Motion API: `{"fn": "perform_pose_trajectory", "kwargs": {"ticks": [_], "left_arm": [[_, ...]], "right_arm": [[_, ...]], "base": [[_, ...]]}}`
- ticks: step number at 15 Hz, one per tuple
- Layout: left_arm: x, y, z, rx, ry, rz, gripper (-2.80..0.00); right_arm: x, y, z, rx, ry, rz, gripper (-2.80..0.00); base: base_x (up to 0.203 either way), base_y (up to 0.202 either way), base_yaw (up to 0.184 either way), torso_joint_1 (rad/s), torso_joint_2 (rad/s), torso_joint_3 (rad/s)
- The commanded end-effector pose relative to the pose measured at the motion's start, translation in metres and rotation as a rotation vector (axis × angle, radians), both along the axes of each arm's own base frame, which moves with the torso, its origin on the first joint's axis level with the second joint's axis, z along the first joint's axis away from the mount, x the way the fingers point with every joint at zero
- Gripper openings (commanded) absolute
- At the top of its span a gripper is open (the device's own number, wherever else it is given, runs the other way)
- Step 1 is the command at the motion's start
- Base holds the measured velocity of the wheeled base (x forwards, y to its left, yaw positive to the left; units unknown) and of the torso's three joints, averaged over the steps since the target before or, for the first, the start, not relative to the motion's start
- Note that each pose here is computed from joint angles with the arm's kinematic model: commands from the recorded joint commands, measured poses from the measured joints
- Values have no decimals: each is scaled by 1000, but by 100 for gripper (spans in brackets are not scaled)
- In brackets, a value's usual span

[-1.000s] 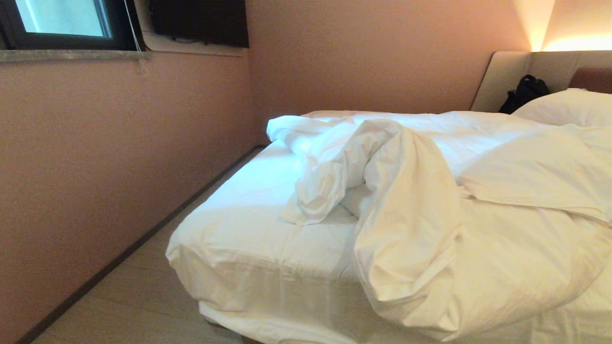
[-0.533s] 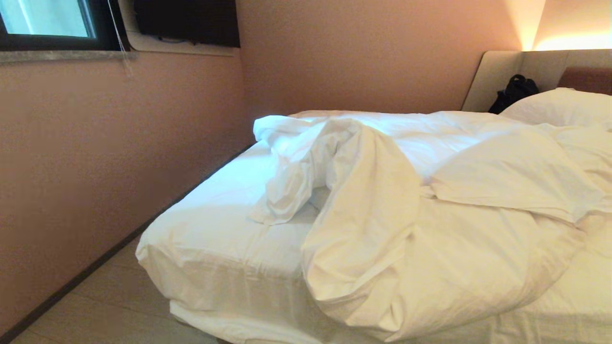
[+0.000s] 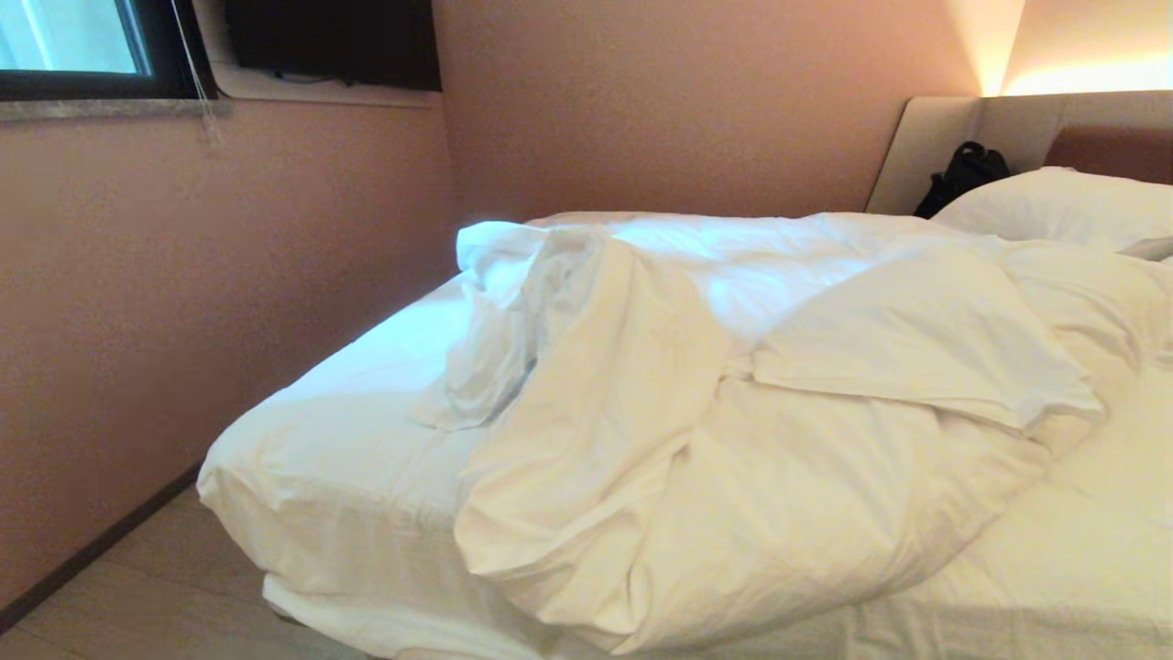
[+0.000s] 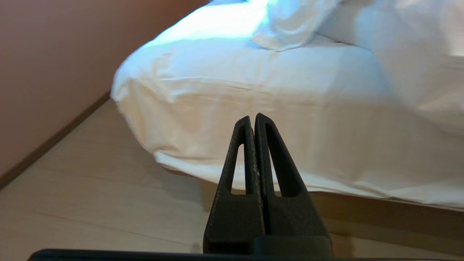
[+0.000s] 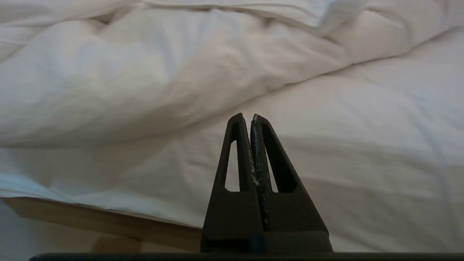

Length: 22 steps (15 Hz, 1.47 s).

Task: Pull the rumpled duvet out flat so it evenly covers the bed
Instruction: Hold the folded corner of the quilt

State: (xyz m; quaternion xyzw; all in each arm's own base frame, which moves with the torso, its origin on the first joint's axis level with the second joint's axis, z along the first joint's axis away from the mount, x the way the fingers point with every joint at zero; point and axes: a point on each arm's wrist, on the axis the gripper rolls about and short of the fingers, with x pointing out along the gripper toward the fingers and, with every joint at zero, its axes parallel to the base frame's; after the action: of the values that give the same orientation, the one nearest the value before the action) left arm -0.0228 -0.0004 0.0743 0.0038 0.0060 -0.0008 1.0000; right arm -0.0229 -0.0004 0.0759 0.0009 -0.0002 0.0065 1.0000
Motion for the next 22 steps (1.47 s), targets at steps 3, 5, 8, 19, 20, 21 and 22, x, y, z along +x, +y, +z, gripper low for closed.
{"fn": "perform_pose_trajectory", "kwargs": {"ticks": [3, 5, 8, 19, 20, 21, 22], "left_arm": [[0, 0, 0, 2, -1, -2, -280], [0, 0, 0, 1, 0, -2, -280], [0, 0, 0, 0, 0, 0, -280], [0, 0, 0, 0, -1, -2, -280], [0, 0, 0, 0, -1, -2, -280], [0, 0, 0, 0, -1, -2, -280], [0, 0, 0, 0, -1, -2, -280]], "right_arm": [[0, 0, 0, 0, -1, 1, -280], [0, 0, 0, 0, -1, 1, -280], [0, 0, 0, 0, -1, 1, -280], [0, 0, 0, 0, -1, 1, -280], [0, 0, 0, 0, -1, 1, -280], [0, 0, 0, 0, -1, 1, -280], [0, 0, 0, 0, -1, 1, -280]], "base": [[0, -194, 1, 4, 3, 2], [0, -157, -2, 2, 1, 3], [0, -23, -2, 0, 2, 0], [0, 0, 0, 0, 0, 0], [0, 0, 0, 0, 0, 0], [0, 0, 0, 0, 0, 0], [0, 0, 0, 0, 0, 0]]}}
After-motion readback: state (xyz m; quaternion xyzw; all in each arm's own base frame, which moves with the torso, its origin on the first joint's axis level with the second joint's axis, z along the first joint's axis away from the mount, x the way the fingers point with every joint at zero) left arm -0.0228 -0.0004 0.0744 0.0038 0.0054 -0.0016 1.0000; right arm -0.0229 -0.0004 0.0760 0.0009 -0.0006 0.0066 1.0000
